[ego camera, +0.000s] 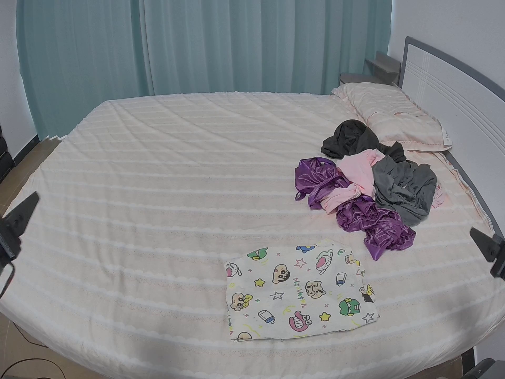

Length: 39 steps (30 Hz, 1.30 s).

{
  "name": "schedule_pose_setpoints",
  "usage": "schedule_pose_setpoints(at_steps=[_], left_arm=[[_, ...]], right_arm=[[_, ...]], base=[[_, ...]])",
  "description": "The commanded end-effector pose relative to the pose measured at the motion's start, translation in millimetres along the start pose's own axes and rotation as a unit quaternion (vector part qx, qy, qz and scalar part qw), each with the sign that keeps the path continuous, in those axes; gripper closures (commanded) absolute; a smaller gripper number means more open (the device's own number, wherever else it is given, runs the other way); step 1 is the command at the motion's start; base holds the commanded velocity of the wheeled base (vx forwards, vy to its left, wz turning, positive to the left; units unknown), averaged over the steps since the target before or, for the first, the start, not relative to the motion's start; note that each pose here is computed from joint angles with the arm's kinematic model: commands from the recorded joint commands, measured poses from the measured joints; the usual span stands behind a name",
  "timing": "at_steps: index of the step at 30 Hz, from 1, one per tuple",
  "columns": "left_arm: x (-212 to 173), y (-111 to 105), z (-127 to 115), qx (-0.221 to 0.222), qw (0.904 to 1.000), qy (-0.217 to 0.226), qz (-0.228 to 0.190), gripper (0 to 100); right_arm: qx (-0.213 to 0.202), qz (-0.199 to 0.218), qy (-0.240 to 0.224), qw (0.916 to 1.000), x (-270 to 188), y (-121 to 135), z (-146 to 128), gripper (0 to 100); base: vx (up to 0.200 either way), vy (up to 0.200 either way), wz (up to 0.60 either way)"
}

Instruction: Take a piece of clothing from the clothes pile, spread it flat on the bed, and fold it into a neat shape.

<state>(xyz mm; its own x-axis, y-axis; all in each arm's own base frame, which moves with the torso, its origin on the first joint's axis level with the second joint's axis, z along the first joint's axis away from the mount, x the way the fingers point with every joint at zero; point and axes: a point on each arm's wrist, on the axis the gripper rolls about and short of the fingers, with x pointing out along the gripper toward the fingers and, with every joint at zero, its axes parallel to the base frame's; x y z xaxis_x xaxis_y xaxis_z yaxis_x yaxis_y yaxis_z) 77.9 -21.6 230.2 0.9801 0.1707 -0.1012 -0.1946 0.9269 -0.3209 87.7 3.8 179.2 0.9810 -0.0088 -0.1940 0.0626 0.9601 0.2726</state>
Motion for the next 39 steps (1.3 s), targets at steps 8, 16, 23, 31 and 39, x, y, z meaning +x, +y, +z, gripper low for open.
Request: schedule_pose_setpoints(at_steps=[8, 16, 23, 31, 39], left_arm=[[-105, 71, -67, 0.119, 0.9387, -0.222, 0.236, 0], [-79, 82, -111, 0.162, 0.9557, -0.173, 0.174, 0], [-77, 80, -117, 0.171, 0.9694, -0.142, 0.104, 0], [-73, 77, -137, 0.171, 0.9808, -0.022, -0.092, 0], [-74, 76, -137, 0.179, 0.9757, -0.017, -0.125, 0]], right_arm=[[-0.115, -0.033, -0.119, 0.9857, -102, -36, -97, 0], [-0.148, -0.038, -0.137, 0.9787, -90, -39, -110, 0], [-0.202, -0.014, -0.127, 0.971, -90, -38, -110, 0], [-0.125, 0.058, -0.116, 0.9837, -90, -36, -112, 0], [-0.067, 0.051, -0.116, 0.9897, -90, -36, -111, 0]], base=[[0.0, 0.0, 0.0], [0.0, 0.0, 0.0], [0.0, 0.0, 0.0], [0.0, 0.0, 0.0], [0.0, 0.0, 0.0]])
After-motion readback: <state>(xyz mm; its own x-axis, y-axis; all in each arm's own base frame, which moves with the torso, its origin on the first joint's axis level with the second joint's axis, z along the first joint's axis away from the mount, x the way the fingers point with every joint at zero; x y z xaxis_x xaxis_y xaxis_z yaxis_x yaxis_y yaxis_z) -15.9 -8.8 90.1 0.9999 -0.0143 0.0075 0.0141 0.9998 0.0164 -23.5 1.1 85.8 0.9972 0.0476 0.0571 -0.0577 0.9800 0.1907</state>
